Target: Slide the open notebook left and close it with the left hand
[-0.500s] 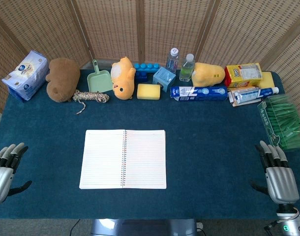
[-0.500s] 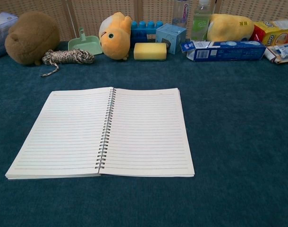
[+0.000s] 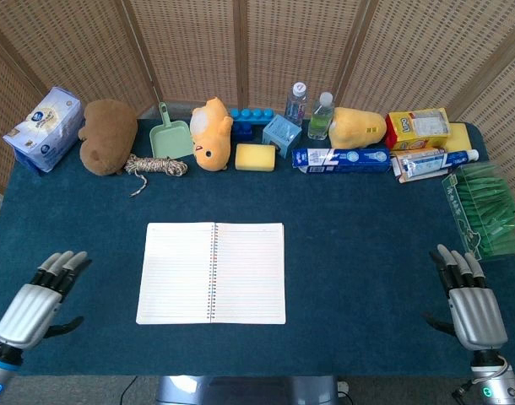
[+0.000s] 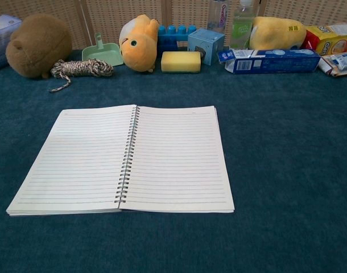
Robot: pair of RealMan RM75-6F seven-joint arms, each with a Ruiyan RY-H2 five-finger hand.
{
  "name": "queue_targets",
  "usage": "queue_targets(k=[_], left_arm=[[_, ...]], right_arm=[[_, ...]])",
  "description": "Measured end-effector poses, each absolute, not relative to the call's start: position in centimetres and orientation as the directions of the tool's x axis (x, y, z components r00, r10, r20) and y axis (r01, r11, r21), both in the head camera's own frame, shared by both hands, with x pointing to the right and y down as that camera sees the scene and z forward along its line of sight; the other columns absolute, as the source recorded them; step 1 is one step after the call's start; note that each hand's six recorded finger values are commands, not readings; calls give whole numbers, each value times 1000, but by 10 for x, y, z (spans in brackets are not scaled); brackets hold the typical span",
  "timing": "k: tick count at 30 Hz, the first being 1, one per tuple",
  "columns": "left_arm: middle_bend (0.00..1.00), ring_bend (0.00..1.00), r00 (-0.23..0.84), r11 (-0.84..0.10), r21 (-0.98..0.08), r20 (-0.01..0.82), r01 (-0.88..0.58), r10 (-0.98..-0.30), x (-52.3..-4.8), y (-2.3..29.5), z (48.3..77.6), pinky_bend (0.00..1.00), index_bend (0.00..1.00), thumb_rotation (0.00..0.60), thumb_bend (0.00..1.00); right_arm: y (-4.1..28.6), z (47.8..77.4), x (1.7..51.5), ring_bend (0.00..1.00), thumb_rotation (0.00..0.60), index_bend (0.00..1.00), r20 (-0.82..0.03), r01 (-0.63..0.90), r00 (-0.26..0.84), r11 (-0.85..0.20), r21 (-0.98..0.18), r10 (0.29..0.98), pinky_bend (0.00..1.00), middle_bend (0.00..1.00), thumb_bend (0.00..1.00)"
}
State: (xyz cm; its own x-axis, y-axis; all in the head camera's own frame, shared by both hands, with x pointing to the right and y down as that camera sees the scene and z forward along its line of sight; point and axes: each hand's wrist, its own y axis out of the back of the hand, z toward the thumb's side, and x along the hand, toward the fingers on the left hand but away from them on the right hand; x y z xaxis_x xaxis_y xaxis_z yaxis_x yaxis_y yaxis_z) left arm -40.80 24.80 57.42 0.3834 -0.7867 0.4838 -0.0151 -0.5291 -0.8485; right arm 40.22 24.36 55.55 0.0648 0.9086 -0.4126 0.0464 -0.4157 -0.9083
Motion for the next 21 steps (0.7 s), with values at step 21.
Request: queue_targets(k=[21], left_arm=[[0,0,715,-511,-793,564,331,-413,-254,265,620,34,0,388,0]], right_arm=[[240,549,408,0,600,0,-401,66,46,-403,-913,915,0,0,0]])
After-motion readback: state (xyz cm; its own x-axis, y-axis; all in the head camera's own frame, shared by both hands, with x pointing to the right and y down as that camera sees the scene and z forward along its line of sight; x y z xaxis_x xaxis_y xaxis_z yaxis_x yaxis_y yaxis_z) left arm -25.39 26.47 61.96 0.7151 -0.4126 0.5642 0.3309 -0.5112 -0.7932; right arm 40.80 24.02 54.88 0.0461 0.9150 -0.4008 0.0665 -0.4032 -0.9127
